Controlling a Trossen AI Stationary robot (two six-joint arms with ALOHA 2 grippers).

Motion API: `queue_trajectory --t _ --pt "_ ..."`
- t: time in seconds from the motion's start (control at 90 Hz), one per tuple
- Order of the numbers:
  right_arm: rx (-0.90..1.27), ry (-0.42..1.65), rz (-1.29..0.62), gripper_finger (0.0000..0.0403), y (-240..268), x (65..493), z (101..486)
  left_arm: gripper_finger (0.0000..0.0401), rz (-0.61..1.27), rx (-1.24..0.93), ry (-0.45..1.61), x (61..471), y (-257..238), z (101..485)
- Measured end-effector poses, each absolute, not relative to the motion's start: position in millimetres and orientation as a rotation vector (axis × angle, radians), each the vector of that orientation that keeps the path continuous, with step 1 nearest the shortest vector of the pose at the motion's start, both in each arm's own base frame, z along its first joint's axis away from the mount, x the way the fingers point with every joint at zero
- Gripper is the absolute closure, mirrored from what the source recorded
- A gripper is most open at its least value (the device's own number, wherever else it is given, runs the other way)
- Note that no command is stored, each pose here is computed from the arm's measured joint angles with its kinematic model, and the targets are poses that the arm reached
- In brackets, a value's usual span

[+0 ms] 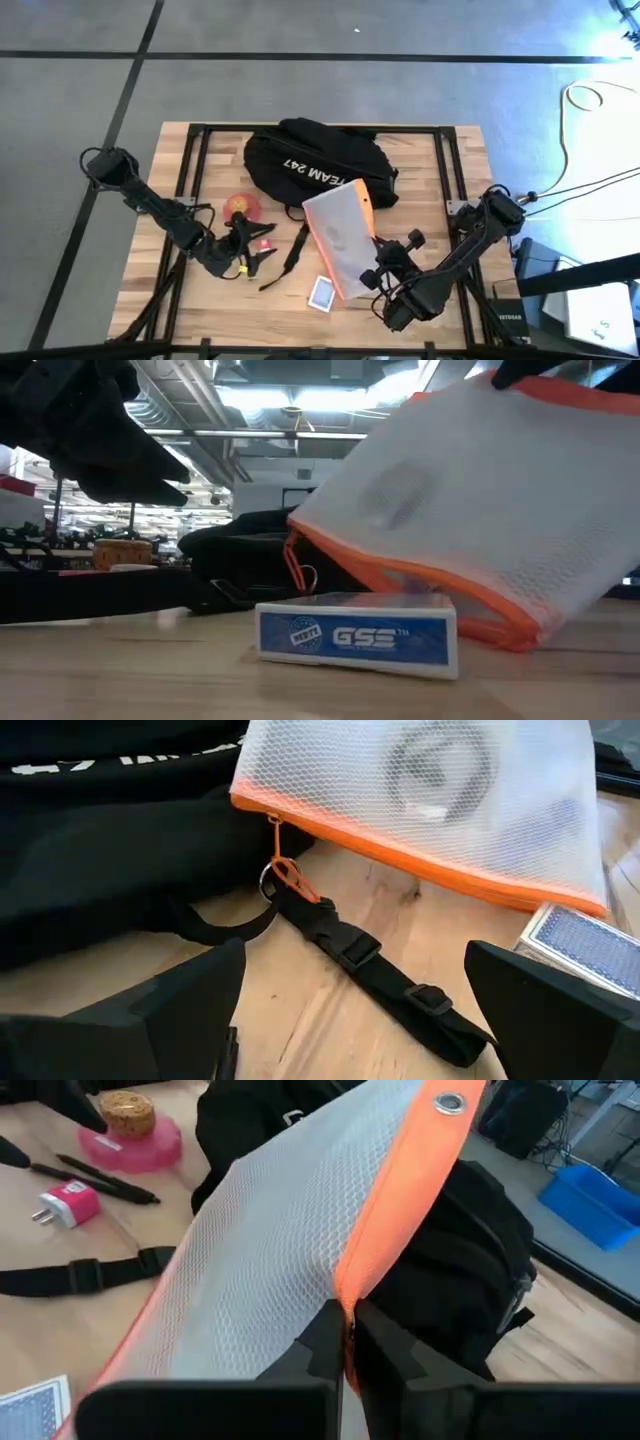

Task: Unpack backpack
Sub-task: Remove the colored items from the transparent white zip bag

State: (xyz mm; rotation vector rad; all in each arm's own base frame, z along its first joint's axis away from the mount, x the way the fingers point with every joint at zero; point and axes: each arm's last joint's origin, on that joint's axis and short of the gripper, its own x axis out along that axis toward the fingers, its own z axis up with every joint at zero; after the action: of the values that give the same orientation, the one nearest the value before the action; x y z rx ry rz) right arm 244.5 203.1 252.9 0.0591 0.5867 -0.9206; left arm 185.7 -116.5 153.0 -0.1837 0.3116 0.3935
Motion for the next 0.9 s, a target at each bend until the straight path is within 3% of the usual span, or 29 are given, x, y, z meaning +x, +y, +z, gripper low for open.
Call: queue_trajectory --t 0.422,0.9 --pt "0.208 0.786 -0.806 0.0403 189.9 230.7 289.2 0.0038 0.403 -0.195 0.309 186.7 -115.0 153.1" --pt "0.269 1.011 -0.697 0.0403 126.2 237.4 327.5 0.0038 0.412 -0.214 0.309 188.3 -112.6 152.9"
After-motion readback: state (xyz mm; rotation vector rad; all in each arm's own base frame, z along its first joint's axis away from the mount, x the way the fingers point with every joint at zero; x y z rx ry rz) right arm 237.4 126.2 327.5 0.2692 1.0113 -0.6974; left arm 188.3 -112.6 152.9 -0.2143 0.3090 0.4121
